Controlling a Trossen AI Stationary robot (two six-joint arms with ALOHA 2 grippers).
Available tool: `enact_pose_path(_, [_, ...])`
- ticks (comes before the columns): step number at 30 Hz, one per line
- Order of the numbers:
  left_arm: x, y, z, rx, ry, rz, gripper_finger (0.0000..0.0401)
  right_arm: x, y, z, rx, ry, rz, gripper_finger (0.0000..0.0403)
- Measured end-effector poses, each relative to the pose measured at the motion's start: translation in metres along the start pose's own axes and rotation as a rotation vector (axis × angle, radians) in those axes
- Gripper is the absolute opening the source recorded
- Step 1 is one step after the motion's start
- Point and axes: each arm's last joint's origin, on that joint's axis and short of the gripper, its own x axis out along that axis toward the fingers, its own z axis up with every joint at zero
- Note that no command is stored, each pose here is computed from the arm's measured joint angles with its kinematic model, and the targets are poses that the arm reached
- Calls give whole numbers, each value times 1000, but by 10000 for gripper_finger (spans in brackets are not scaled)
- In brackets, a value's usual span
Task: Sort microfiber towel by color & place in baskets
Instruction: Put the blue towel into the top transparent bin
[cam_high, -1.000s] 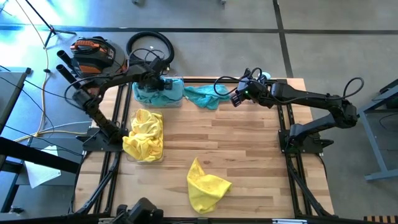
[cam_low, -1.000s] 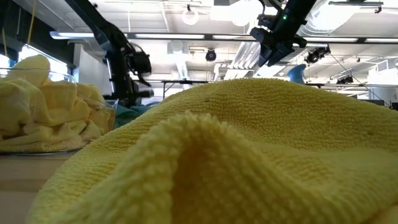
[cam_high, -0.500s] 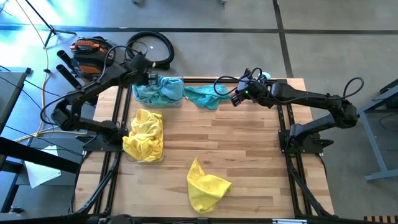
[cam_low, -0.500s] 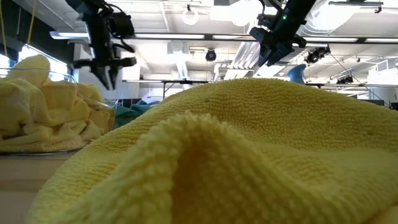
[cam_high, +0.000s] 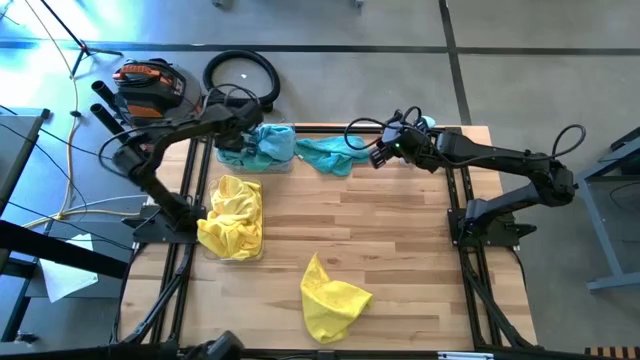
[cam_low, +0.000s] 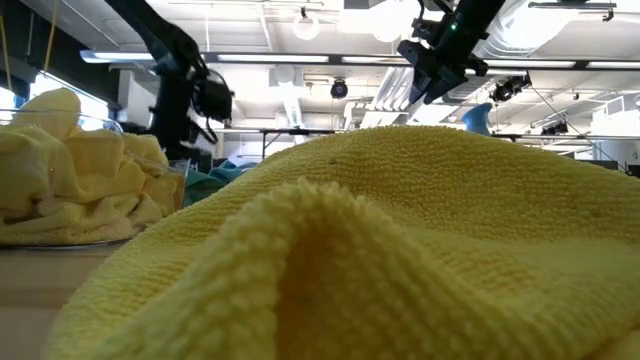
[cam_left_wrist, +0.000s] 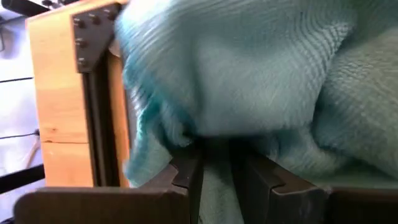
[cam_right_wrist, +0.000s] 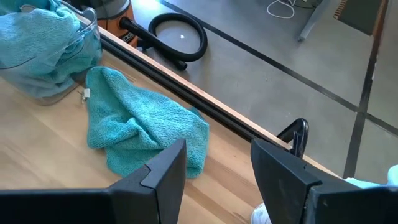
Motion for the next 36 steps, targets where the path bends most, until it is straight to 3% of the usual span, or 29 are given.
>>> enact_pose_path(8, [38,-28,2,71,91,30,69,0,0,0,-3,5,13,179])
enact_pose_path(16, [52,-35,0,90,129,64,69,0,1,0,-11,10,25,179])
enact_pose_path(25, [18,-18,1,24,95,-11,69,0,1,-1,-27,16,39,179])
enact_pose_path(36, [-46,22,-6,-135,-106,-153,69,0,1,-1,-33,18,38,179])
